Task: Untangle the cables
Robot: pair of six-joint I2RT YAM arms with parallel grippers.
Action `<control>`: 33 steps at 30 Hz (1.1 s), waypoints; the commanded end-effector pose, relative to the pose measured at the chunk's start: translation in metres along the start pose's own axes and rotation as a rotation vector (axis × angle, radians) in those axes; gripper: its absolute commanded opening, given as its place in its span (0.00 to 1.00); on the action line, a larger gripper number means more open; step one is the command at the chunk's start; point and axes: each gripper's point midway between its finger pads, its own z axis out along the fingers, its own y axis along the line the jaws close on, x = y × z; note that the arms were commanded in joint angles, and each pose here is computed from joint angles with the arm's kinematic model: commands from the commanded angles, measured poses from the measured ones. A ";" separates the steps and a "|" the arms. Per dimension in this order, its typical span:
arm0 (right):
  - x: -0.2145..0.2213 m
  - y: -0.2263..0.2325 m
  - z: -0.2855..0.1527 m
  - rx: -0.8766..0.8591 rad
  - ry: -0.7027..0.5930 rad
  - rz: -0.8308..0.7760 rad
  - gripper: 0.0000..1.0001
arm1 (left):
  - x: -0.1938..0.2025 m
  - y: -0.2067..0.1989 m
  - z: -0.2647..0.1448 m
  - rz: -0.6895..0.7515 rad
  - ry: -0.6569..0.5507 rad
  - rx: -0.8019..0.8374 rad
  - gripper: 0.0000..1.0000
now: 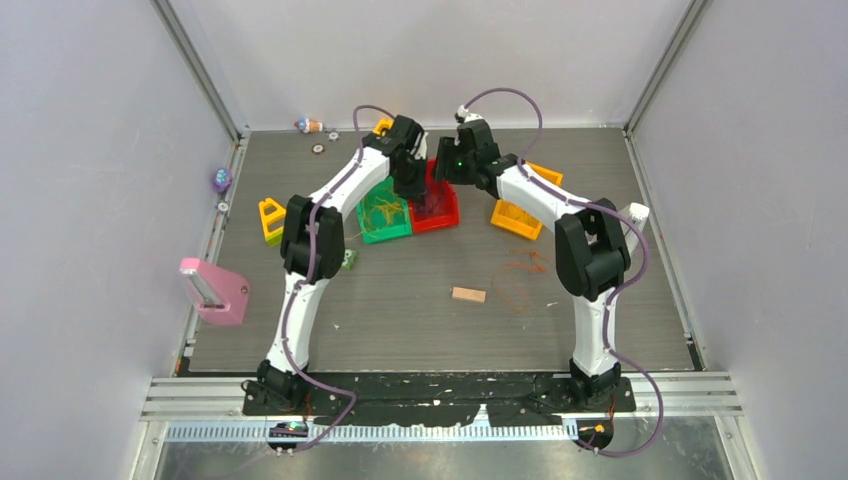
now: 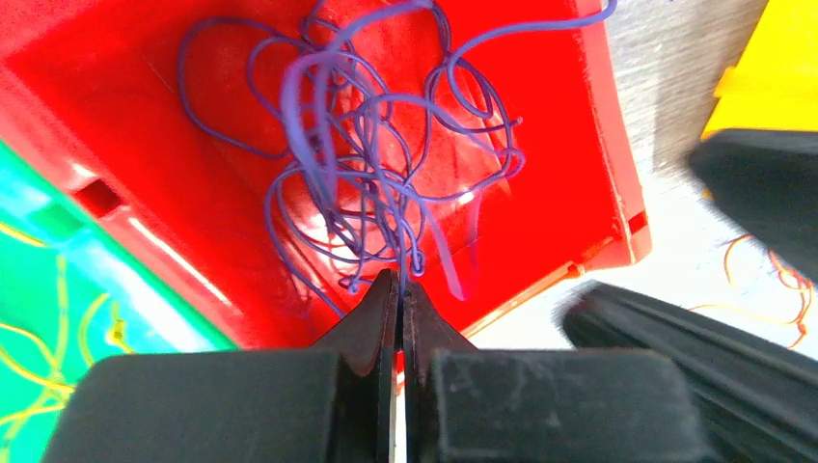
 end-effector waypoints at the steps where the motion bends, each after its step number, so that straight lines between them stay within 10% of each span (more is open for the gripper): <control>1: -0.045 0.014 -0.039 -0.035 -0.121 -0.009 0.57 | 0.000 -0.013 -0.025 0.043 -0.042 0.024 0.00; 8: -0.059 -0.001 -0.073 -0.032 -0.170 0.014 0.63 | 0.003 -0.011 -0.005 0.032 0.022 0.019 0.02; 18: -0.011 -0.069 -0.153 0.181 -0.155 0.027 1.00 | -0.022 -0.022 -0.060 0.064 -0.144 0.005 0.42; 33: 0.111 -0.170 -0.216 0.462 0.056 0.165 0.95 | -0.014 -0.050 -0.146 0.179 -0.339 0.047 0.92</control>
